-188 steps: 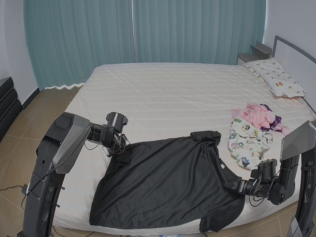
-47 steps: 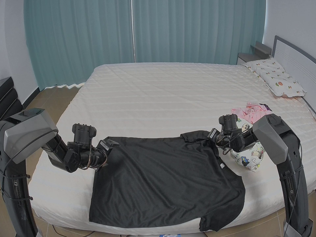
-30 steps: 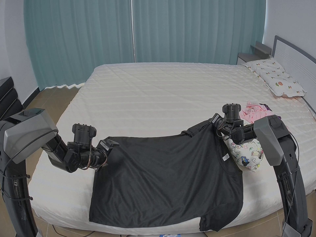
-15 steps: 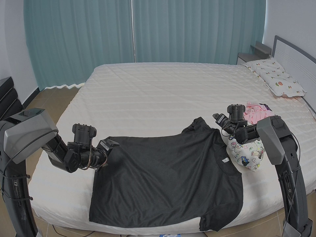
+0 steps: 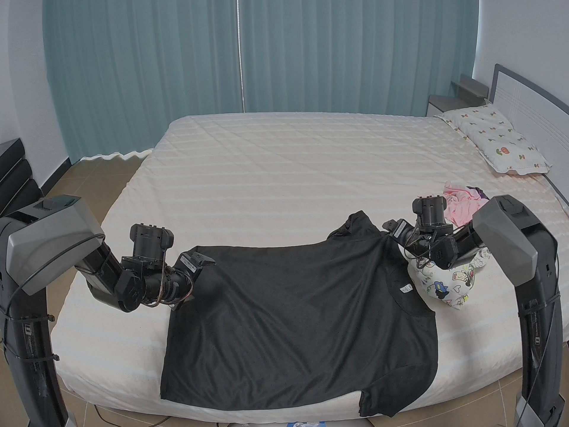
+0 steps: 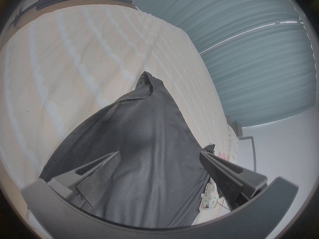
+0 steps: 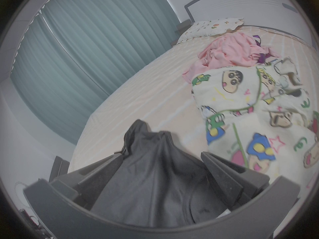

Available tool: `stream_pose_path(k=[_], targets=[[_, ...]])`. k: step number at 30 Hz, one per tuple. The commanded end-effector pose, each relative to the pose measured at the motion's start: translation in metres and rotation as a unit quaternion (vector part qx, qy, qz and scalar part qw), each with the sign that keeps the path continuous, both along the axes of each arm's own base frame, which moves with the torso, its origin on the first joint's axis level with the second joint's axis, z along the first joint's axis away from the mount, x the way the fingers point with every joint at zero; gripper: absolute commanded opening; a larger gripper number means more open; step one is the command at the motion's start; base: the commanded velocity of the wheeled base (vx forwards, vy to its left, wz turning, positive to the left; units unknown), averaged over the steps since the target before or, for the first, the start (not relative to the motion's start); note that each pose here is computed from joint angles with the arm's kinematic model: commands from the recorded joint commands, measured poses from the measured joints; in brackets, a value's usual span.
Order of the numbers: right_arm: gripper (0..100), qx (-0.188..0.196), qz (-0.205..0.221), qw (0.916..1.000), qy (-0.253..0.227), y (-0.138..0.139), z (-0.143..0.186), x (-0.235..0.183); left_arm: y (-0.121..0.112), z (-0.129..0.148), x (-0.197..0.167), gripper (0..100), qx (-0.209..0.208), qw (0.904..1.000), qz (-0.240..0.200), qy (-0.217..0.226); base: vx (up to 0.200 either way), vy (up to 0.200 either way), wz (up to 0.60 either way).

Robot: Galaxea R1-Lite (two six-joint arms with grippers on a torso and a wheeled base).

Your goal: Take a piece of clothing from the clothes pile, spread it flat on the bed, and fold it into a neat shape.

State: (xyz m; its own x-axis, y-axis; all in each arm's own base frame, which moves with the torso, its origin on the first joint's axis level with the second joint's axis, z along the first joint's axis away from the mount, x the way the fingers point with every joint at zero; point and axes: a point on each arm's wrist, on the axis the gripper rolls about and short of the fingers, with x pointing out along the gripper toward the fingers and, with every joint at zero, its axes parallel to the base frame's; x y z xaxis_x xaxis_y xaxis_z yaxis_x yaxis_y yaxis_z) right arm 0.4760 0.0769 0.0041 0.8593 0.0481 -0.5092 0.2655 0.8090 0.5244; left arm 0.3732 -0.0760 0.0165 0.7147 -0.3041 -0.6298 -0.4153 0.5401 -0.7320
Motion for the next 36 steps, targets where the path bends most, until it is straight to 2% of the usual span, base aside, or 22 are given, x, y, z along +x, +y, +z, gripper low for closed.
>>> stream_pose_path(k=[1, 5, 9, 10, 11, 14, 18, 20, 23, 29, 35, 36], targets=[[100, 0.012, 0.023, 0.9997, 0.0, -0.01, 0.039, -0.069, -0.001, -0.001, -0.01, 100, 0.001, 0.9999, -0.003, 0.012, 0.0, 0.0, 0.0], [100, 0.012, 0.026, 0.9995, 0.014, -0.015, 0.038, -0.107, -0.001, 0.006, -0.02, 100, -0.001, 1.0, -0.006, 0.007, -0.15, 0.0, 0.0], [100, 0.011, 0.048, 0.9974, 0.052, -0.015, 0.03, -0.164, -0.001, 0.015, -0.038, 100, 0.0, 0.9999, -0.014, -0.006, -0.2, 0.0, 0.0], [100, 0.011, 0.048, 0.9974, 0.052, -0.015, 0.03, -0.164, -0.001, 0.015, -0.038, 100, 0.0, 0.9999, -0.014, -0.006, -0.2, 0.0, 0.0], [100, 0.013, 0.052, 0.9971, 0.054, -0.016, 0.028, -0.185, -0.001, 0.015, -0.043, 100, 0.0, 0.9998, -0.016, -0.008, -0.2, 0.0, 0.0], [100, 0.021, 0.047, 0.9972, 0.054, -0.02, 0.023, -0.207, -0.004, 0.015, -0.047, 100, 0.001, 0.9997, -0.022, -0.006, -0.2, 0.0, 0.0], [100, 0.04, 0.039, 0.9973, 0.047, -0.021, 0.018, -0.218, -0.004, 0.01, -0.056, 100, 0.007, 0.9996, -0.027, 0.01, -0.2, 0.0, 0.0], [100, 0.057, 0.044, 0.996, 0.054, -0.019, 0.01, -0.223, 0.003, -0.001, -0.069, 100, 0.023, 0.9987, -0.033, 0.033, -0.2, 0.0, 0.0], [100, 0.072, 0.048, 0.994, 0.066, -0.017, 0.001, -0.225, 0.007, -0.009, -0.079, 100, 0.044, 0.9975, -0.043, 0.034, -0.2, 0.0, 0.0], [100, 0.075, 0.047, 0.994, 0.064, -0.019, -0.004, -0.232, 0.013, -0.021, -0.106, 100, 0.11, 0.9889, -0.083, 0.055, 0.0, 0.0, 0.0], [100, 0.083, 0.044, 0.9939, 0.058, -0.019, -0.008, -0.232, 0.014, -0.028, -0.11, 100, 0.139, 0.985, -0.081, 0.063, 0.0, 0.0, 0.0], [100, 0.084, 0.044, 0.9938, 0.058, -0.019, -0.009, -0.234, 0.013, -0.037, -0.109, 100, 0.147, 0.9833, -0.081, 0.07, 0.0, 0.0, 0.0]])
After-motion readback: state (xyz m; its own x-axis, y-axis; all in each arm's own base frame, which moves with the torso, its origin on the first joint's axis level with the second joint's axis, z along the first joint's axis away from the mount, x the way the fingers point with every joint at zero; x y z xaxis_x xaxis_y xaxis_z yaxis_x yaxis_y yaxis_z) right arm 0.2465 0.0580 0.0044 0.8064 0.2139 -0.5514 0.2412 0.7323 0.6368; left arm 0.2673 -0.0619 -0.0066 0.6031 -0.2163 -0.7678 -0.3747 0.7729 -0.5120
